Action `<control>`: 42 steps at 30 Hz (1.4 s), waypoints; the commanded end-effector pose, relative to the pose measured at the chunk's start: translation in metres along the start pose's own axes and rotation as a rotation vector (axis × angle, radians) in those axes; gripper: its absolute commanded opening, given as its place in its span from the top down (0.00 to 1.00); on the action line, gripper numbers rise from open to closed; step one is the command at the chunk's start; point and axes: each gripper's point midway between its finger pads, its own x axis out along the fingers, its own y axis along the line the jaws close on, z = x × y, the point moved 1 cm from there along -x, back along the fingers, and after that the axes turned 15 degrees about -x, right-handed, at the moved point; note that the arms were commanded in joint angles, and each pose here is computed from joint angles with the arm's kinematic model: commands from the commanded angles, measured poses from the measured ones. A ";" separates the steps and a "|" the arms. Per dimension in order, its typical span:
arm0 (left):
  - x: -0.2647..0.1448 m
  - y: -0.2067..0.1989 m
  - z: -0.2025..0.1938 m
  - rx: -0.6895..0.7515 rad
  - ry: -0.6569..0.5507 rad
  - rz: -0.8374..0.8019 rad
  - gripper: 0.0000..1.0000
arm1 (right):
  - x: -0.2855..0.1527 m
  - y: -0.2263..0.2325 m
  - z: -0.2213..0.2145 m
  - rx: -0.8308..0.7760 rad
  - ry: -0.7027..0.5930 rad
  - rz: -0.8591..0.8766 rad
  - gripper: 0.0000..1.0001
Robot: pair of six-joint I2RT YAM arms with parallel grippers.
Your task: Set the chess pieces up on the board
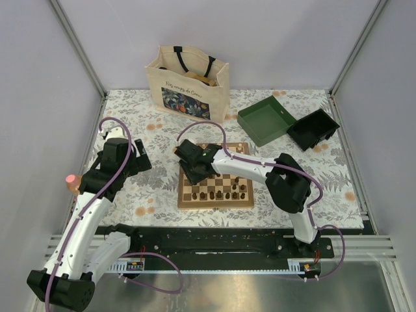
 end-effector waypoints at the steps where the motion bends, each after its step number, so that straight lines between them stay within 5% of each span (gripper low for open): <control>1: 0.001 -0.006 0.006 -0.006 -0.028 -0.032 0.01 | -0.004 0.002 0.023 0.007 -0.059 0.022 0.56; 10: 0.001 -0.005 0.007 -0.008 -0.031 -0.033 0.01 | 0.001 0.003 0.025 -0.001 -0.054 0.022 0.59; 25: 0.001 -0.006 0.005 -0.006 -0.024 -0.036 0.01 | -0.013 0.005 0.029 -0.008 -0.078 0.041 0.78; 42: -0.004 0.003 0.015 -0.040 -0.082 -0.010 0.01 | -0.031 0.044 0.027 -0.052 -0.097 0.120 0.80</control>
